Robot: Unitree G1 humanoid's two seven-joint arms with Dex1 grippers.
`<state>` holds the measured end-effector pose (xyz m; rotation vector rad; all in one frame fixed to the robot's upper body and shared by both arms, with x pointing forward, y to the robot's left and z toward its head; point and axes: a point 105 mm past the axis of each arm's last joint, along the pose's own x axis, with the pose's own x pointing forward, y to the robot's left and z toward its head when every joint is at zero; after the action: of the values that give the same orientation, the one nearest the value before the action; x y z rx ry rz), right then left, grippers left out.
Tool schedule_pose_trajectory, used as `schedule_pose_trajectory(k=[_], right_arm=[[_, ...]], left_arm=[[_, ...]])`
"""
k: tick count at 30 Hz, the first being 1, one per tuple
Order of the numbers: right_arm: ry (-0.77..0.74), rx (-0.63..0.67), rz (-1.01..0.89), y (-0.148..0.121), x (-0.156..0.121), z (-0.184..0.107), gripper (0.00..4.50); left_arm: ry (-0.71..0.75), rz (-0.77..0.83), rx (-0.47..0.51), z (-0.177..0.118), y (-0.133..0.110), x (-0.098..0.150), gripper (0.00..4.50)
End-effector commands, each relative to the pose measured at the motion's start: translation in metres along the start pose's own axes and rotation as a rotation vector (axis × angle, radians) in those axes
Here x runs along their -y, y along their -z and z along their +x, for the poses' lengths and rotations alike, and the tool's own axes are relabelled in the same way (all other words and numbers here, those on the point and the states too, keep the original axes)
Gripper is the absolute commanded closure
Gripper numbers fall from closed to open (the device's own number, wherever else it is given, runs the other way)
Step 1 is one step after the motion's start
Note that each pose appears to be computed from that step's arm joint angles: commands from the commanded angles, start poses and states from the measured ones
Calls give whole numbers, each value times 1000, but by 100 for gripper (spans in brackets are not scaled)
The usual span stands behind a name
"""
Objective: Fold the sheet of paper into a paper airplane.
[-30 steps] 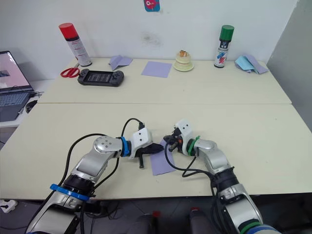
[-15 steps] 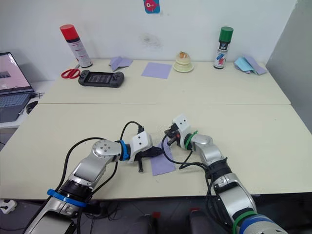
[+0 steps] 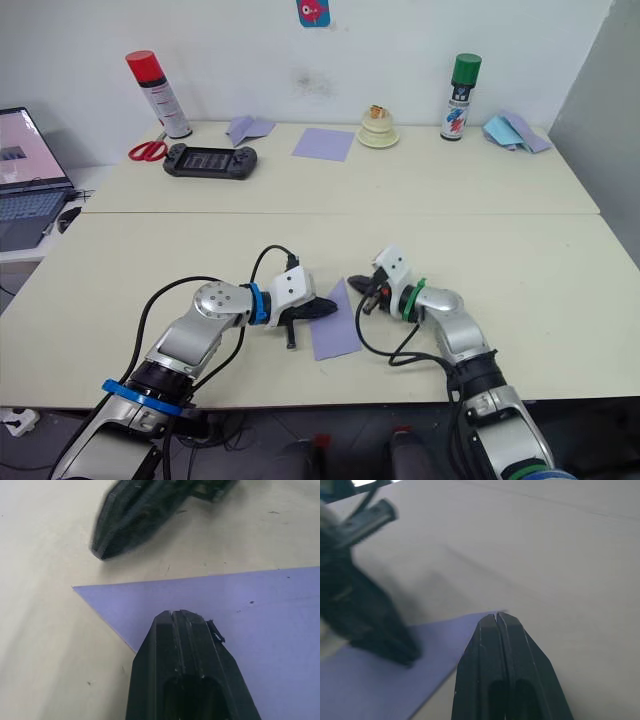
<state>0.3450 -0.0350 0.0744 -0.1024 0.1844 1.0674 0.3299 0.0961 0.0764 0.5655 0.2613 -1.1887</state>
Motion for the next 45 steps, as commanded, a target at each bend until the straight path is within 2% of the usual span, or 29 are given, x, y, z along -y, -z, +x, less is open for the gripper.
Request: schedule_pose_trajectory(k=[1,9,15,19,21,27,29,32,35,39,42,45], right_arm=[[-83,-61,-34,12,-17,-1,450],[-236,-263,-95,55,-45,-30,450],[-345,-343,-40,71,-71,-56,450],[-377,-391,-24,78,-80,-75,450],[-356,-371,-33,70,-78,-78,450],[-232,-105,11,-11,-63,-67,450],[-181,-51,26,-24,-57,-62,450],[-52,-72,-20,-8,-39,-45,450],[-5,-108,-60,10,-32,-35,450],[13,-179,-100,33,-26,-34,450],[4,-152,-86,30,-28,-36,450],[0,-81,-62,15,-29,-41,450]], left_arm=[[35,-20,-52,4,14,7,449],[44,-10,-65,3,17,7,449],[45,-7,-71,2,18,6,449],[47,-3,-74,3,17,5,449],[47,-2,-73,4,17,5,449],[28,-26,-48,5,15,0,449],[15,-66,-14,6,10,-3,449],[11,-108,30,5,1,-8,449],[2,-129,50,0,-6,-16,449],[-63,-139,125,-21,-30,-46,449],[-94,-74,131,-36,-38,-64,449],[-68,41,81,-44,-31,-67,449]])
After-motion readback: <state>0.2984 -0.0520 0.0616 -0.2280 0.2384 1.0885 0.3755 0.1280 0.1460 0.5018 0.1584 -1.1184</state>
